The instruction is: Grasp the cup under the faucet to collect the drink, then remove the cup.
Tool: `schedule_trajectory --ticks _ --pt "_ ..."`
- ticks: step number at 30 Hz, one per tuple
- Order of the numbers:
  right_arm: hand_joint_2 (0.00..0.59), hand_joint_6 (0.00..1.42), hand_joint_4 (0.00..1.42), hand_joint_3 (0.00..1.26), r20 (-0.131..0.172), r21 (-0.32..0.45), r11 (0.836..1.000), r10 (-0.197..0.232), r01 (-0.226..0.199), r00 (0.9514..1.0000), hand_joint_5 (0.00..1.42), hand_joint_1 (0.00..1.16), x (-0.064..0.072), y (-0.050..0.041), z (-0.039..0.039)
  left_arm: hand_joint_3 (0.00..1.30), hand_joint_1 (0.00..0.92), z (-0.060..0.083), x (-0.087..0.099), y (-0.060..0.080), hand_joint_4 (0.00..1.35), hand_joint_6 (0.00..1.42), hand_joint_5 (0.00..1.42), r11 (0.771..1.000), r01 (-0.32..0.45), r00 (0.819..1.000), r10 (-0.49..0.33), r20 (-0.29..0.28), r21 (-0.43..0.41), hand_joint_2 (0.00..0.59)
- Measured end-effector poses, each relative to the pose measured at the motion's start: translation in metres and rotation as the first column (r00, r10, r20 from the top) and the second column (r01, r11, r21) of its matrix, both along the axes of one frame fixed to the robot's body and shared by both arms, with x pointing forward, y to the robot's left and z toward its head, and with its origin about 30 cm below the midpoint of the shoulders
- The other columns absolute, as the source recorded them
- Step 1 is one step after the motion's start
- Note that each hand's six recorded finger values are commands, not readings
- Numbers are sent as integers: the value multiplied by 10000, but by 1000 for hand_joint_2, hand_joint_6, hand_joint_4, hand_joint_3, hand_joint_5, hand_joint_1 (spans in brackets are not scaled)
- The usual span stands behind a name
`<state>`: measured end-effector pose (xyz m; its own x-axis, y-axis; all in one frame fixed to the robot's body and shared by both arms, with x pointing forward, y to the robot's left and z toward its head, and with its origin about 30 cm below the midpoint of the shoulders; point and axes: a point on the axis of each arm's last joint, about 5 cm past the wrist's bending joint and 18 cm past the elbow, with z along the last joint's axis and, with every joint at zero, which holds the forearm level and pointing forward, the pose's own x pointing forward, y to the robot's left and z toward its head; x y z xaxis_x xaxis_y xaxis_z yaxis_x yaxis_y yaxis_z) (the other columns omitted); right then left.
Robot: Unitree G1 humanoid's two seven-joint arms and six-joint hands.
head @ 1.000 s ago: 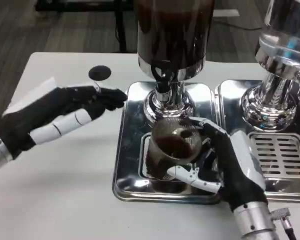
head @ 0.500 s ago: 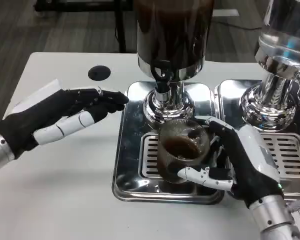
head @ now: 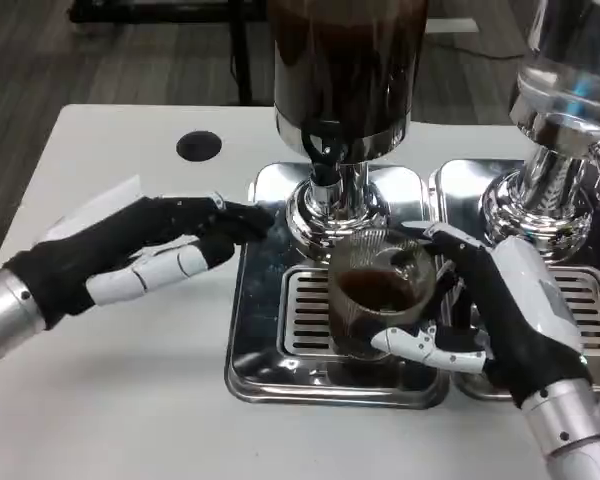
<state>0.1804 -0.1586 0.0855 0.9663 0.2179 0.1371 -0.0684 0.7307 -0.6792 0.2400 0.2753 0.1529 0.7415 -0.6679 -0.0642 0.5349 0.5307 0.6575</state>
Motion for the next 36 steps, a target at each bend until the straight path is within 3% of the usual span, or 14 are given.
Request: schedule_trajectory --ticks 4,9,16,22,30,36 --pt "212 1152 670 565 -92 -296 9995 45 -48 9999 866 724 5 -69 23 314 0 -16 0 -20 299 274 277 9999 127 9999 -126 -68 37 151" --pt "219 1166 670 574 18 -402 9992 67 -66 10000 867 721 9 -107 72 311 0 -18 -1 -26 299 274 277 9998 183 9998 -183 -35 51 151" --pt "221 1168 670 578 -239 -692 9974 198 -214 9995 867 720 -14 -165 98 303 0 -28 -3 -35 297 274 277 9995 269 9996 -268 -39 184 151" --pt "221 1168 670 579 5 -655 9978 130 -129 9999 867 719 -15 -201 180 301 0 -52 -13 -85 288 274 274 9966 697 9975 -700 57 448 151" --pt "222 1171 680 579 -103 -588 9982 140 -146 9998 876 719 -87 -226 223 291 0 -70 -77 -122 256 261 266 9906 1216 9912 -1246 456 623 152" --pt "222 1187 687 580 27 -501 9986 193 -191 9998 877 718 -153 -237 293 285 0 -72 -135 -126 252 260 258 9873 1439 9881 -1471 443 669 152"
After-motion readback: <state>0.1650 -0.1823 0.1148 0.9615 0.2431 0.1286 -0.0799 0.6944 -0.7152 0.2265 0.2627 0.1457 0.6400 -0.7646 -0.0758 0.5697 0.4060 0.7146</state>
